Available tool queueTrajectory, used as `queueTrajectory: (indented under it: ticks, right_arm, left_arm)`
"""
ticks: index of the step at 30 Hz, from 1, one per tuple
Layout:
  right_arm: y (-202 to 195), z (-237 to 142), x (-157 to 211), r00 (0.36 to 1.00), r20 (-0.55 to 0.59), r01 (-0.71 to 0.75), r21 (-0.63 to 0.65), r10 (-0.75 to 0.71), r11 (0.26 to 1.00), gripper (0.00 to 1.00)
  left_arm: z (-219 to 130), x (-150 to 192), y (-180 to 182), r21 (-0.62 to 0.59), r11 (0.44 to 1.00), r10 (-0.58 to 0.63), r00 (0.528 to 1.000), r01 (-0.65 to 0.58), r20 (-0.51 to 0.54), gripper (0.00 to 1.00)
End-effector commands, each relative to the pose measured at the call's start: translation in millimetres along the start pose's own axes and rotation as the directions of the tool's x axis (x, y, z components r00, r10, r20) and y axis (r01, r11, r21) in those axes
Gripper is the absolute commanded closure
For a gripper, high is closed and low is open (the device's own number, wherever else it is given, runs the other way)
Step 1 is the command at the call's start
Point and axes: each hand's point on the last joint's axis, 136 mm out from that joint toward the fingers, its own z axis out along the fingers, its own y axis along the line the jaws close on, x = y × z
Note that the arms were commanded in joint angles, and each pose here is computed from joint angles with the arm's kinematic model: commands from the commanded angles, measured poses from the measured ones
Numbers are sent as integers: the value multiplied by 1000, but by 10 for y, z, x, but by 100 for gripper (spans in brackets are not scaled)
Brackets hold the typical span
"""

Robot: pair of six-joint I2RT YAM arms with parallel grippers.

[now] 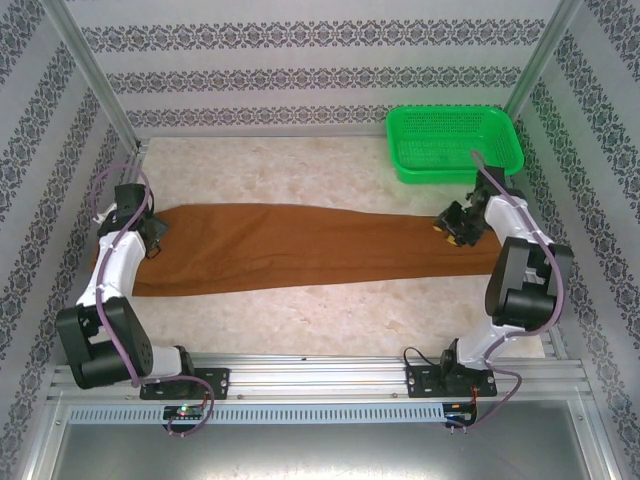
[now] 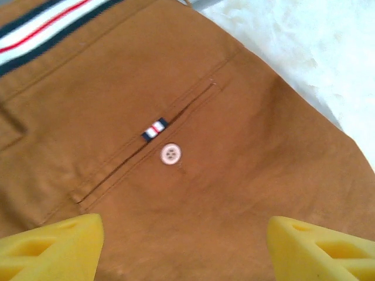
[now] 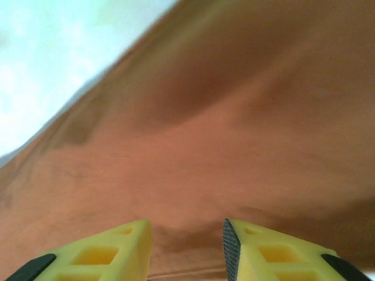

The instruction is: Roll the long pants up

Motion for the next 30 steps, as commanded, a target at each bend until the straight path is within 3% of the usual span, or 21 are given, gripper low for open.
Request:
queueTrajectory:
  ticks: [1,10,23,24,26,30]
  right_arm:
    - [-451,-128,156,996,0,-90,108,91,990,58]
    - [-916,-336,208,968,30,-250,109,248,962,55]
    - [-1064,-36,-189,945,35,-326,147,324,934,57]
    - [-1066,-13,-206,944,34,-330,141,329,933,65]
    - [-1070,10,-224,943,32,-333,140,332,933,100]
    - [-1058,23,-210,945,35,-328,131,326,936,100]
  left_arm:
    - [-41,-210,-269,71,996,47,998,-51,48,26]
    - [116,-206,-397,90,993,70,997,-72,28,27]
    - [248,-149,-312,35,994,108,994,-108,12,27]
    - [225,-153,-280,21,993,114,993,-114,14,27]
    - [146,-176,-184,-16,993,118,993,-118,24,27]
    - [-127,-190,308,-149,989,25,998,-16,63,17]
